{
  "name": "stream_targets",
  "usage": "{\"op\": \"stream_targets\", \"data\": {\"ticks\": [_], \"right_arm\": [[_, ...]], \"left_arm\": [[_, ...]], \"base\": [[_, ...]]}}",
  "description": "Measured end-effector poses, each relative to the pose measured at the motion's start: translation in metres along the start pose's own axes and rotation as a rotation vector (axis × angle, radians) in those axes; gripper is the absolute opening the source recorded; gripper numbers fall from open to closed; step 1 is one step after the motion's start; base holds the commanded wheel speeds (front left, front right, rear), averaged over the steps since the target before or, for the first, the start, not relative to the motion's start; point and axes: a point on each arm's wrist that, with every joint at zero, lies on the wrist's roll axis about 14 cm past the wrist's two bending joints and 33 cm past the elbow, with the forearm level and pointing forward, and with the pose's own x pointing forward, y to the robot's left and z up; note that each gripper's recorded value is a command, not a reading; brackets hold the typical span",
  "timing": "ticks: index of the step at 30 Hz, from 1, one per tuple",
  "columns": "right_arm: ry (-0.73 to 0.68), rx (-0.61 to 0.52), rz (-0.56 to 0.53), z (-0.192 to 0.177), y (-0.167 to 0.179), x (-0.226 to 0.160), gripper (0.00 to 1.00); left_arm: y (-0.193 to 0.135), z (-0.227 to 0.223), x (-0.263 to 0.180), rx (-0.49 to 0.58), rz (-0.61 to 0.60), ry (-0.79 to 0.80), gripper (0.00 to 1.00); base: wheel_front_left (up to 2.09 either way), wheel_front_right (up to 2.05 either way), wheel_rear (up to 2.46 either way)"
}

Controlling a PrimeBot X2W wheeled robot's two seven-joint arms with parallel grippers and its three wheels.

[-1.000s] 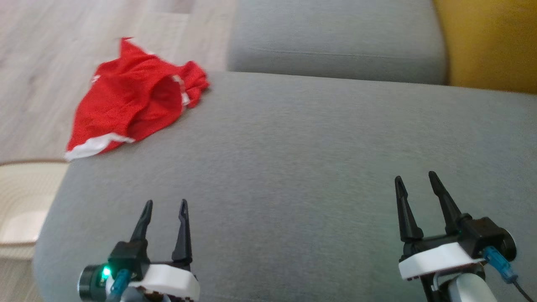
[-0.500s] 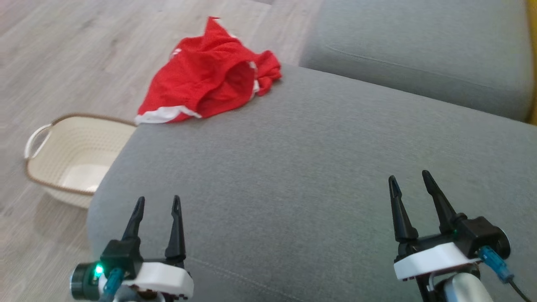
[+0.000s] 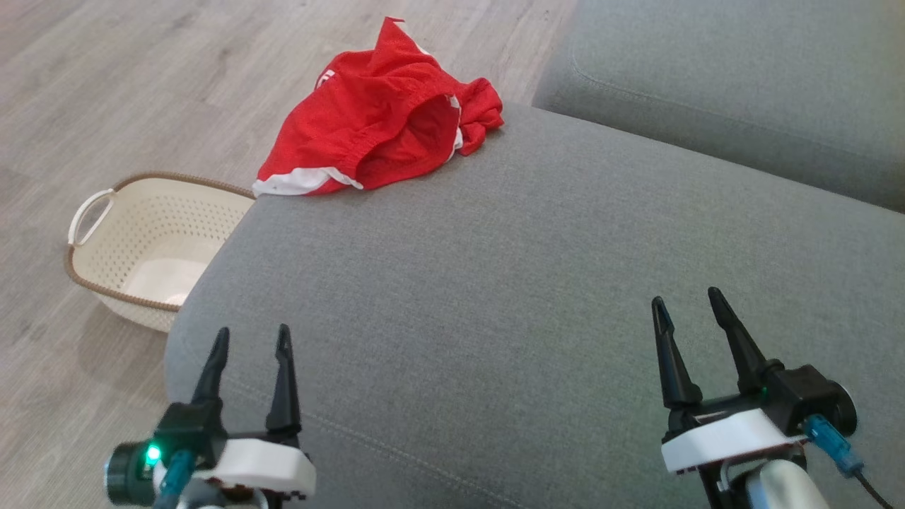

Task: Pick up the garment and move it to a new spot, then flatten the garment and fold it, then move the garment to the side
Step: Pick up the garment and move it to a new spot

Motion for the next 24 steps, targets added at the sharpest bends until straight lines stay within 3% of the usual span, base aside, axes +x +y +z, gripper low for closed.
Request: {"op": "stream_targets", "data": {"ticks": [7, 11, 17, 24], "right_arm": [[0.022, 0.003, -0.023, -0.010, -0.010, -0.001, 1.00], [0.016, -0.015, -0.031, -0.012, -0.019, 0.010, 1.00], [0.000, -0.041, -0.055, -0.016, -0.041, 0.034, 1.00], [0.022, -0.050, -0.098, -0.041, -0.073, 0.054, 1.00]], "left_arm": [[0.005, 0.009, 0.019, 0.069, -0.031, -0.024, 1.00], [0.008, 0.042, 0.062, 0.149, -0.062, -0.123, 1.00], [-0.016, 0.066, 0.136, 0.250, -0.161, -0.187, 1.00], [-0.055, 0.025, 0.220, 0.335, -0.271, 0.012, 1.00]], "base": [[0.00, 0.00, 0.00], [0.00, 0.00, 0.00], [0.00, 0.00, 0.00], [0.00, 0.00, 0.00]]}}
